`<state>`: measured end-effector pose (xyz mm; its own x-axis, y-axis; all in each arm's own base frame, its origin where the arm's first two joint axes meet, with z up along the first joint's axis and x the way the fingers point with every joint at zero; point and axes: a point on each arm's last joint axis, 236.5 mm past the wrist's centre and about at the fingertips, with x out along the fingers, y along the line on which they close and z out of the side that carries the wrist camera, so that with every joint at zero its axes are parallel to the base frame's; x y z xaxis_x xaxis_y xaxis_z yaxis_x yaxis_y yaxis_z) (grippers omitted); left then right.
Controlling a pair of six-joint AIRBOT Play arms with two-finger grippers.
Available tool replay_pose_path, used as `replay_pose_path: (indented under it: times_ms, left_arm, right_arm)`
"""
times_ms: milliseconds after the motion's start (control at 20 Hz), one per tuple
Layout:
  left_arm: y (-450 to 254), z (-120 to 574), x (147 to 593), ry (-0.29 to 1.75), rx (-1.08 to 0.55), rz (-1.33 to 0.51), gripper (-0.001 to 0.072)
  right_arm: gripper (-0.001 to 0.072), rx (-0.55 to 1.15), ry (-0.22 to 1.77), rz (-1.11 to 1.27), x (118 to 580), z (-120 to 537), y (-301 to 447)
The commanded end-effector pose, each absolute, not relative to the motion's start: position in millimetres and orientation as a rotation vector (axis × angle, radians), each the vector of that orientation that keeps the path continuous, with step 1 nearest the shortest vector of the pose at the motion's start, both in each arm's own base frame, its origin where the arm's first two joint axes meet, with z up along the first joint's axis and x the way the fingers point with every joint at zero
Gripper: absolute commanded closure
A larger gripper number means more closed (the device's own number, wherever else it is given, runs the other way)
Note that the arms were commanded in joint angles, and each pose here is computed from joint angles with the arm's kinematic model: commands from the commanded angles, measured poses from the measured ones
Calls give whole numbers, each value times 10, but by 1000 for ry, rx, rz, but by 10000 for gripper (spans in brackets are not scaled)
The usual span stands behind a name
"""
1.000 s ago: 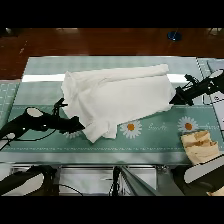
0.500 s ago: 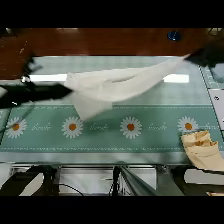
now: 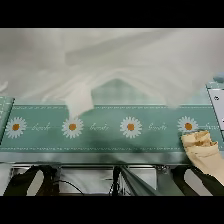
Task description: Fold the shirts.
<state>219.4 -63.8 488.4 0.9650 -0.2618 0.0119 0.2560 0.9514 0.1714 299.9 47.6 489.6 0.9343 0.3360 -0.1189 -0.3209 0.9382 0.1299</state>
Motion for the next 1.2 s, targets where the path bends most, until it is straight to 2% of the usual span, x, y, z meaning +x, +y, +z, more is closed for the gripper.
replay_pose_path:
  times_ms: [0,100,250,450,700,850,1000,1150]
  left_arm:
    - [-513,5057,1584,-61,294,-135,684]
    - [-535,4979,1363,-42,267,-125,684]
    - [-513,4742,1108,37,234,-98,684]
    - [-296,4355,1223,216,240,-46,684]
    - [-337,3480,2002,502,131,-180,684]
    - [-420,3186,2682,549,19,-273,684]
    - [-484,2962,3380,578,-98,-338,684]
    - [-434,2391,3867,706,-73,-380,684]
  right_arm:
    - [685,56,25,157,2247,5232,407]
    - [685,36,96,132,2036,5051,435]
    - [685,37,336,142,1891,4499,470]
    - [685,28,543,85,2046,4064,196]
    - [685,113,763,88,2665,3558,-104]
    - [685,170,908,142,3148,3139,-120]
    - [686,147,1035,216,3640,2664,100]
    - [685,99,1076,158,4208,2200,43]
